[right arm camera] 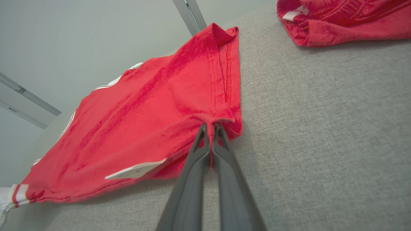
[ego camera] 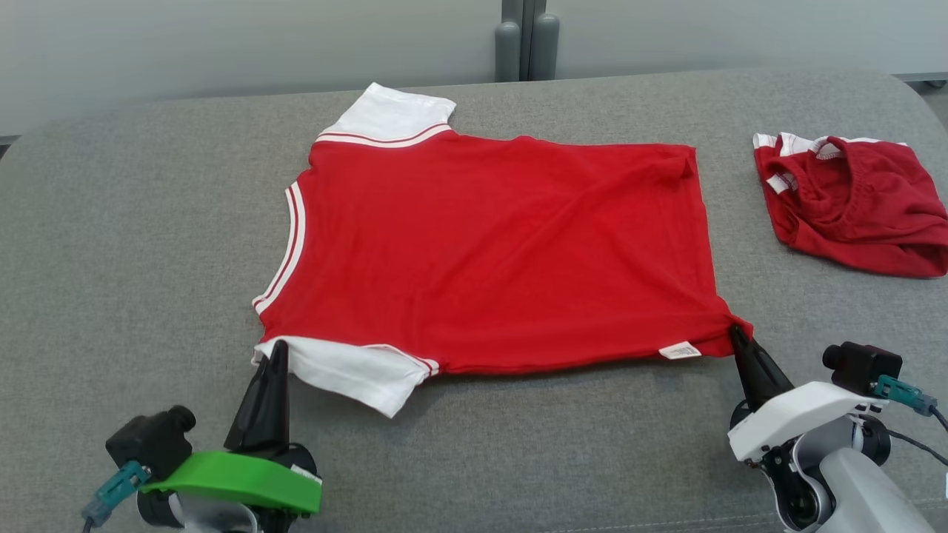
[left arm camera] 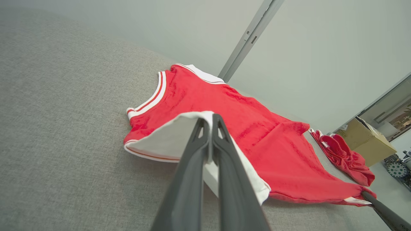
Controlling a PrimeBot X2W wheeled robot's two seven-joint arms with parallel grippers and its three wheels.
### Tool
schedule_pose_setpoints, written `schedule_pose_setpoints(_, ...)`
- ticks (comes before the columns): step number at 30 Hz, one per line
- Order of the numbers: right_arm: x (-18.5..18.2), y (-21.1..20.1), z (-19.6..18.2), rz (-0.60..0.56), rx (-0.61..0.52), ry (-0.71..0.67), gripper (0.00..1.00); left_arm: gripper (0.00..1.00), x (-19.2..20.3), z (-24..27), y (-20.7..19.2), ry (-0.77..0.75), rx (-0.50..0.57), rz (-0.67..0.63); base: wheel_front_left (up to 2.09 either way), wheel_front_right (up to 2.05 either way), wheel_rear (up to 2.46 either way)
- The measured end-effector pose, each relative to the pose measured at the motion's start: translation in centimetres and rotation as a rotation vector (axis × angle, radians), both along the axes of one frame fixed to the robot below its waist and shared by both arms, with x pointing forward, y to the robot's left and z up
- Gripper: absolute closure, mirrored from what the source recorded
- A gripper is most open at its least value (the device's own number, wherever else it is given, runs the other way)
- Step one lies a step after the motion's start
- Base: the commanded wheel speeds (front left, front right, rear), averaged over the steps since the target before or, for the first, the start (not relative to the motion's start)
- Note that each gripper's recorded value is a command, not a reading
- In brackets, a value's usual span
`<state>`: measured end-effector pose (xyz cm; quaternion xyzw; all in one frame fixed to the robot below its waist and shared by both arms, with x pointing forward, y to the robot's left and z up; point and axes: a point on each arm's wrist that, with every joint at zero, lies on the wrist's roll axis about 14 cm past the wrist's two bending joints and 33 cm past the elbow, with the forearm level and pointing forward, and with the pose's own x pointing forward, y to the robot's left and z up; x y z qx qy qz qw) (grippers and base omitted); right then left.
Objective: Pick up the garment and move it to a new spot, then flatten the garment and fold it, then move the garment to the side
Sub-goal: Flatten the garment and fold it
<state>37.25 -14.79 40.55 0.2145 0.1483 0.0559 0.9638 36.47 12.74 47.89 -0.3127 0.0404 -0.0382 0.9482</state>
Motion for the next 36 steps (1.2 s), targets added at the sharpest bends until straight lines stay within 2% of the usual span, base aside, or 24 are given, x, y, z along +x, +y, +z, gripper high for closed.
schedule_pose_setpoints(9, 0.8, 1.1, 2.0, 0.06, 0.006, -0.052, 1.0, 1.0, 2.7, 5.5, -0.1, -0.174, -0.008, -0.001, 0.0, 0.0, 0.0)
schedule_pose_setpoints(16, 3.5, 0.7, 4.0, 0.101, -0.022, -0.085, 1.0, 1.0, 6.0, 8.0, 0.3, -0.24, 0.002, 0.026, 0.0, 0.0, 0.0)
schedule_pose_setpoints(23, 6.5, 0.0, 3.8, 0.124, -0.053, -0.021, 1.0, 1.0, 9.9, 5.1, -0.8, -0.113, 0.077, 0.002, 0.0, 0.0, 0.0)
schedule_pose_setpoints(32, 9.3, -0.5, 0.7, 0.141, -0.089, 0.111, 0.98, 1.0, 14.2, -0.1, -2.6, 0.041, 0.141, -0.037, 0.0, 0.0, 0.0)
schedule_pose_setpoints(34, 9.6, -0.9, 0.0, 0.132, -0.093, 0.127, 0.57, 1.0, 14.7, -1.0, -3.4, 0.063, 0.154, -0.063, 0.0, 0.0, 0.0)
schedule_pose_setpoints(35, 9.7, -1.1, -0.3, 0.125, -0.093, 0.132, 0.11, 1.0, 14.9, -1.5, -3.6, 0.073, 0.157, -0.071, 0.0, 0.0, 0.0)
schedule_pose_setpoints(36, 9.8, -1.3, -0.6, 0.12, -0.095, 0.137, 0.0, 0.78, 15.0, -1.9, -3.8, 0.083, 0.157, -0.075, 0.0, 0.0, 0.0)
